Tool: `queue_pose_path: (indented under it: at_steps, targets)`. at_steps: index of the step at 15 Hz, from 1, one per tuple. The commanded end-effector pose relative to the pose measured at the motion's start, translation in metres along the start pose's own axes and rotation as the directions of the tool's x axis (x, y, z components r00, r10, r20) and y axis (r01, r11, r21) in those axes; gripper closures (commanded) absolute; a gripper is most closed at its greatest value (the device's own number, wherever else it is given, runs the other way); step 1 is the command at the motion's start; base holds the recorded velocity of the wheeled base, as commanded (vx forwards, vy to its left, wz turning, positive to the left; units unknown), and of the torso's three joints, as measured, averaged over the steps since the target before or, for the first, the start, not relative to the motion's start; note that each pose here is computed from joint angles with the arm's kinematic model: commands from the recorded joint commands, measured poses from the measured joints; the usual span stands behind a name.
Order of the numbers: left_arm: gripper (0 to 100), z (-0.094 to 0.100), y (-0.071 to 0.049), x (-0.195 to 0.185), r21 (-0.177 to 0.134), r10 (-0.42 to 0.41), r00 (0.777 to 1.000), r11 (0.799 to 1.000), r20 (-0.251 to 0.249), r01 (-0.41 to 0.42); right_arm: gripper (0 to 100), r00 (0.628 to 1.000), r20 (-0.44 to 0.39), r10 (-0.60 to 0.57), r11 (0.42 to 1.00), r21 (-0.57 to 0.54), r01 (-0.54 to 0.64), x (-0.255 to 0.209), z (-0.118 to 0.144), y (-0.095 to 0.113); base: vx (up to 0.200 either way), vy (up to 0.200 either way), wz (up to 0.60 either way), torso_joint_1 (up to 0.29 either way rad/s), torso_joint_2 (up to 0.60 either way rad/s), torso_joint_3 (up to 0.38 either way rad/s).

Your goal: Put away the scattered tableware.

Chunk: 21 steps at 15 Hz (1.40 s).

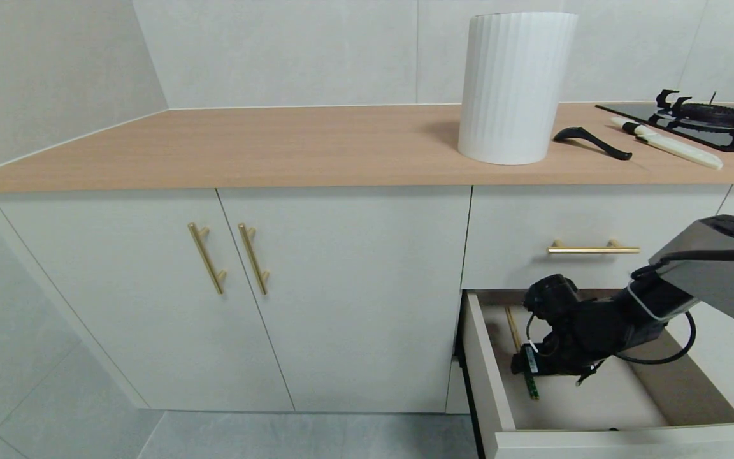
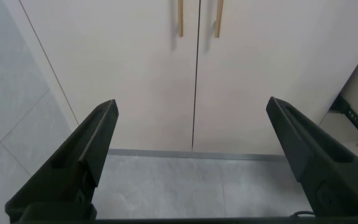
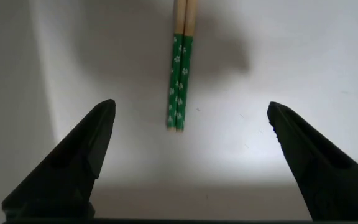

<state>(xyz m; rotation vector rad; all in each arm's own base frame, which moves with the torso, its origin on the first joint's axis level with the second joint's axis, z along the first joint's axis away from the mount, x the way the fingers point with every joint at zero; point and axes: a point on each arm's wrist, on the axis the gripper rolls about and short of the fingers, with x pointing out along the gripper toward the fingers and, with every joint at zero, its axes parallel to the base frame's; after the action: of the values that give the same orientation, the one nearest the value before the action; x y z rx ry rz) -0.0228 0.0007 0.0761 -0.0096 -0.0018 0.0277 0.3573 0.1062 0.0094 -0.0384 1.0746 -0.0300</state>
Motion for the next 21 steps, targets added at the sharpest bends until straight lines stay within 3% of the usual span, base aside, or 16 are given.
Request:
queue_pose_path:
  at_steps: [1,2,7,13,21]
  targets:
    - [0,-0.001,0.0,0.0,-0.001,0.0,1.0,1.0,-0.003,0.0,0,0.992,0.114,0.052,0.999,0.007,-0.053,-0.061,0.008,-0.008,0.0,0.0,0.0,0.0,0.0,0.0]
    - [0,0.0,0.0,0.0,-0.001,0.0,1.0,1.0,0.0,0.0,0,0.982,0.174,0.076,0.996,-0.066,-0.065,-0.099,0.005,-0.017,0.0,0.0,0.0,0.0,0.0,0.0]
    - [0,0.0,0.0,0.0,0.0,0.0,1.0,1.0,0.0,0.0,0,0.955,0.294,0.046,0.997,-0.065,-0.028,-0.167,0.005,-0.052,0.0,0.0,0.0,0.0,0.0,0.0]
    - [0,0.0,0.0,0.0,0.0,0.0,1.0,1.0,-0.002,0.0,0,0.926,0.373,0.055,0.997,-0.073,-0.03,-0.199,-0.001,-0.062,0.0,0.0,0.0,0.008,-0.1,-0.14]
    - [0,0.0,0.0,0.0,0.0,0.0,1.0,1.0,0.0,0.0,0,0.923,0.38,0.056,0.997,-0.075,-0.03,-0.202,-0.003,-0.063,0.0,0.0,0.0,0.1,-0.48,-0.341]
